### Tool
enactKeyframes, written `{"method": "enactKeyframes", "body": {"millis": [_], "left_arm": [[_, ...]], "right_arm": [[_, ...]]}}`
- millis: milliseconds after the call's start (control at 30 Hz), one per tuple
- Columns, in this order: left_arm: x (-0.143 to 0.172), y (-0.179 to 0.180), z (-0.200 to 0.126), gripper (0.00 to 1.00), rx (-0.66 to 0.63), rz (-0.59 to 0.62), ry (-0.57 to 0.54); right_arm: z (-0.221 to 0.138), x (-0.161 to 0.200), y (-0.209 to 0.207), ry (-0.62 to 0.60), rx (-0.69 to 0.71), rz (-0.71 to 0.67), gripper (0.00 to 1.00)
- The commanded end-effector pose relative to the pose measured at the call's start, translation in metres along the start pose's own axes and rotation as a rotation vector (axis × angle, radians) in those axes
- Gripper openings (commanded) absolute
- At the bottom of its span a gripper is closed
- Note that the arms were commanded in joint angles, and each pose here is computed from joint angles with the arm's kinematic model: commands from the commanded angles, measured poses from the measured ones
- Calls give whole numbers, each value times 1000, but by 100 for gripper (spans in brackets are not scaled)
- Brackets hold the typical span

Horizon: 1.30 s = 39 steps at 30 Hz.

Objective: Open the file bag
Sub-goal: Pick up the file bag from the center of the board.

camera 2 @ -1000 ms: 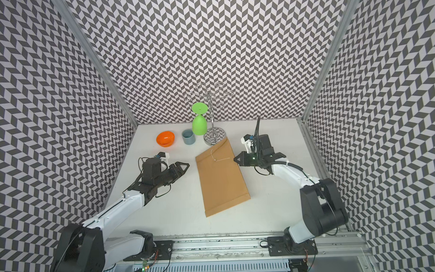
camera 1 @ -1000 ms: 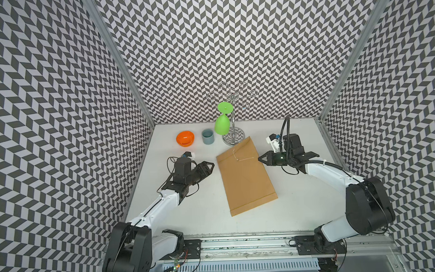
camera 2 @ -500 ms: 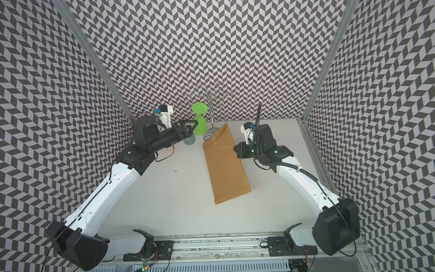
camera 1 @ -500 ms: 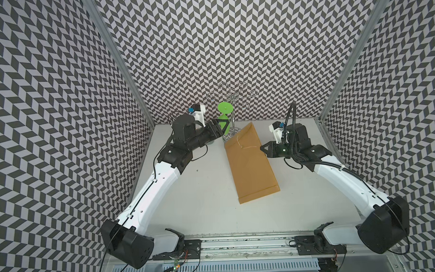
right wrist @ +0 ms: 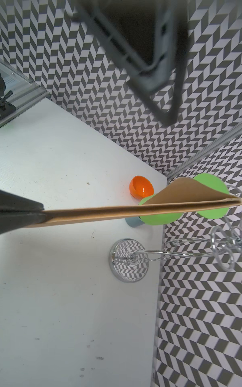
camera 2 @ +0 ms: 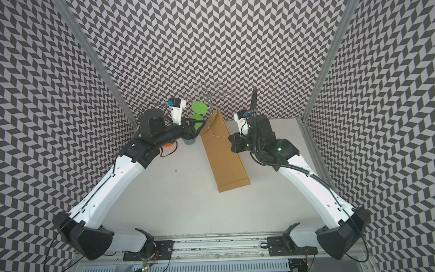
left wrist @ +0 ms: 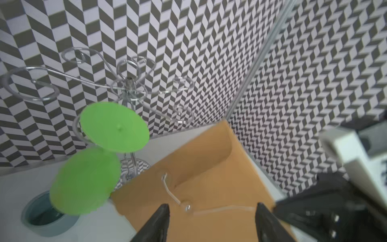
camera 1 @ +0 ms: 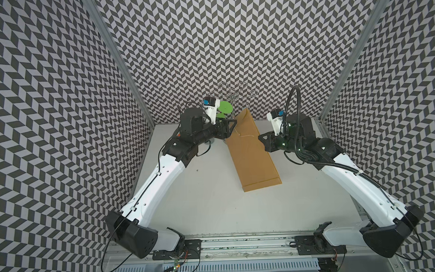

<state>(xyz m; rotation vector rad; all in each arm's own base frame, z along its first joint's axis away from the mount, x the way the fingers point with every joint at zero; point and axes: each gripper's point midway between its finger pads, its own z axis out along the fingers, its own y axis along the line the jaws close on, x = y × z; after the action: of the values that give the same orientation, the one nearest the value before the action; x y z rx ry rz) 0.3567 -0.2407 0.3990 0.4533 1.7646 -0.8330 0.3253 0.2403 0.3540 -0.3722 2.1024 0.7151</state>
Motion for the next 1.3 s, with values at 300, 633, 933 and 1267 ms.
{"method": "enactKeyframes", "body": {"millis": [300, 633, 933, 1267], "left_arm": [[-54, -60, -79, 58, 649, 578, -264], [-20, -37, -60, 59, 695, 637, -169], [-9, -53, -71, 61, 825, 668, -174], [-10, -46, -58, 66, 827, 658, -165]], "right_arm": [[-40, -12, 40, -21, -169, -65, 0], [-62, 0, 56, 5, -256, -125, 0], [-79, 5, 81, -6, -404, -156, 0], [-85, 16, 95, 12, -479, -181, 0]]}}
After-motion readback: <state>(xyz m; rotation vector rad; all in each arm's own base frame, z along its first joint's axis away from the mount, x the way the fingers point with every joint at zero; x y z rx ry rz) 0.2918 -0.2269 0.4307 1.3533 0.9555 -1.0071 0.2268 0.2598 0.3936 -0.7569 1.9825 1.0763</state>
